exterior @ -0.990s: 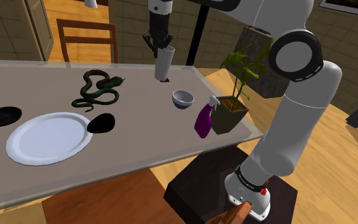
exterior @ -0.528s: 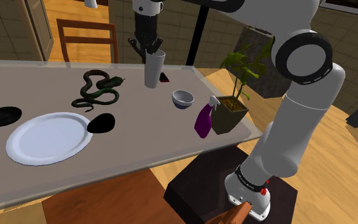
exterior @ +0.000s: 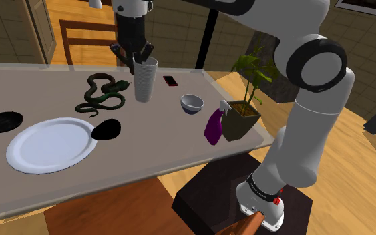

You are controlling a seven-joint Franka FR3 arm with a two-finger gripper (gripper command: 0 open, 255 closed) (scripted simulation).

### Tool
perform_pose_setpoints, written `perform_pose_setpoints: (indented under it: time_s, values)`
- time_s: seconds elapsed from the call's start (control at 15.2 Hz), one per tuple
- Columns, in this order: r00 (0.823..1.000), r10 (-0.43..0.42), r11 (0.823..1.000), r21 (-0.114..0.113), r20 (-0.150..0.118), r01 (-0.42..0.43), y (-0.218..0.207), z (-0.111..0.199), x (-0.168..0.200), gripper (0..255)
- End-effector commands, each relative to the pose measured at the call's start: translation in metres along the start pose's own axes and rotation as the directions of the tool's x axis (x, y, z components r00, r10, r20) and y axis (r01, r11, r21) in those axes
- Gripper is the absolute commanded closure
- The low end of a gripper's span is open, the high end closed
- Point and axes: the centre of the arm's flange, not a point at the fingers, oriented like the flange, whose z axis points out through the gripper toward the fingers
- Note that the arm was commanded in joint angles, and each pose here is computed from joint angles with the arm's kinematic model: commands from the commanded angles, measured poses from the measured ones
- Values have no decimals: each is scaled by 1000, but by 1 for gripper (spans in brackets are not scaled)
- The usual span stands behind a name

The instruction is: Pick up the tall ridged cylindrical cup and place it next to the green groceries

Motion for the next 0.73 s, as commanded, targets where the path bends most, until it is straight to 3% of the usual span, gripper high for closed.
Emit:
perform_pose_setpoints:
  time_s: [0.0, 0.53, 0.66]
  values:
    - [1000, 1, 1000, 0, -1, -1, -23, -2, -15, 255]
    - [1000, 1, 1000, 0, -1, -1, -112, -11, -70, 255]
    - [1000, 1, 1000, 0, -1, -1, -113, -1, -70, 255]
